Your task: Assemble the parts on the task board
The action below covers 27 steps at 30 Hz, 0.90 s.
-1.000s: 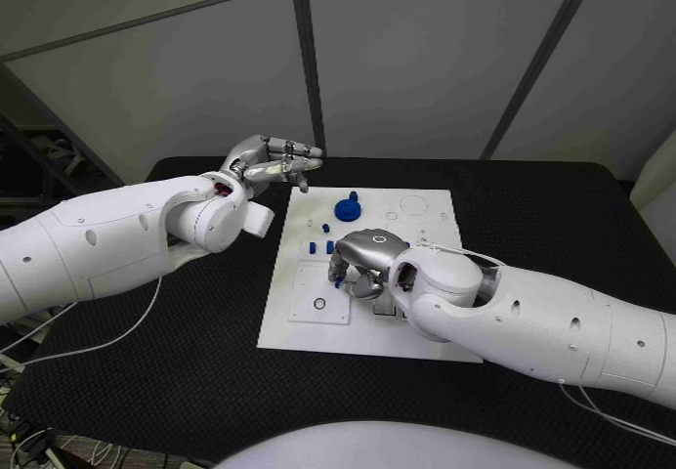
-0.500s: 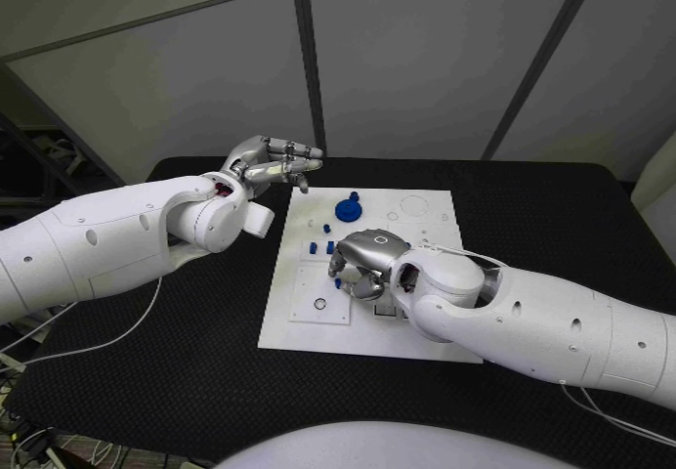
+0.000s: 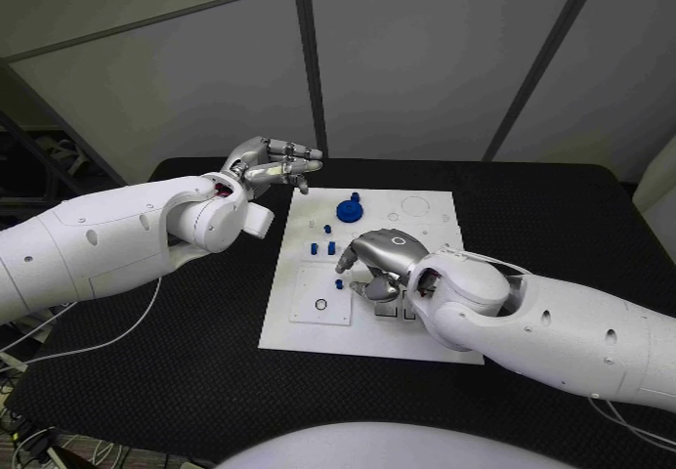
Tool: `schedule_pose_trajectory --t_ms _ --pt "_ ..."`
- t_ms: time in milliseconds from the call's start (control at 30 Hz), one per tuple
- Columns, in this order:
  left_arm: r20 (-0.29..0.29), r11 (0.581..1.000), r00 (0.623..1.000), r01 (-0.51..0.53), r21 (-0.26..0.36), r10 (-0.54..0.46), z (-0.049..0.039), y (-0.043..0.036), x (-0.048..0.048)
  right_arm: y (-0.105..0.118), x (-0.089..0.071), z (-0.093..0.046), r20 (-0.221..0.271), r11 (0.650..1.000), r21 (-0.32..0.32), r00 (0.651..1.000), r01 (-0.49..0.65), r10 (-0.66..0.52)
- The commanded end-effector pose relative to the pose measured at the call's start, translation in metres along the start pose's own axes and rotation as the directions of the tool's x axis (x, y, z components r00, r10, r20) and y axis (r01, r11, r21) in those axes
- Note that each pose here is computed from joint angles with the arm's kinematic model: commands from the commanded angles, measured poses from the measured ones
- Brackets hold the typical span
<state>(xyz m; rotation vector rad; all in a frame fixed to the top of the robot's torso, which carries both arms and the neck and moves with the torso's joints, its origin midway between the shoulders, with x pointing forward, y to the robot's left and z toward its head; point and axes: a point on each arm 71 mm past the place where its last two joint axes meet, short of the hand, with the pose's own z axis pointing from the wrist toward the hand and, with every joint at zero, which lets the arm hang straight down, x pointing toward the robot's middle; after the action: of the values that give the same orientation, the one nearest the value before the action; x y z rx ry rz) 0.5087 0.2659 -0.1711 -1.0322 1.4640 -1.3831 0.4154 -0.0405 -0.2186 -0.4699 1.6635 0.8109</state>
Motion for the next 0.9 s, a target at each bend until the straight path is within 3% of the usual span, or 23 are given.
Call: schedule_pose_trajectory --t_ms 33,200,467,900 --pt "-0.008 1.0 1.0 0.007 0.001 -0.007 0.0 -0.0007 -0.0004 -0.003 -0.007 -0.009 0.058 1.0 -0.004 0.998 -0.028 0.028" --pt "-0.006 1.0 1.0 0.006 -0.001 -0.006 -0.0006 -0.0003 -0.0019 -0.021 -0.016 -0.025 0.066 0.998 0.05 0.998 -0.026 0.023" --pt "-0.011 1.0 1.0 0.007 -0.004 -0.007 -0.0003 0.0009 -0.001 -0.052 -0.043 -0.028 0.101 0.991 0.135 0.995 -0.01 -0.003" --pt "-0.021 1.0 1.0 0.01 -0.008 -0.01 0.0003 0.0017 0.0009 -0.091 -0.048 -0.025 0.026 0.969 0.244 0.999 0.038 -0.046"
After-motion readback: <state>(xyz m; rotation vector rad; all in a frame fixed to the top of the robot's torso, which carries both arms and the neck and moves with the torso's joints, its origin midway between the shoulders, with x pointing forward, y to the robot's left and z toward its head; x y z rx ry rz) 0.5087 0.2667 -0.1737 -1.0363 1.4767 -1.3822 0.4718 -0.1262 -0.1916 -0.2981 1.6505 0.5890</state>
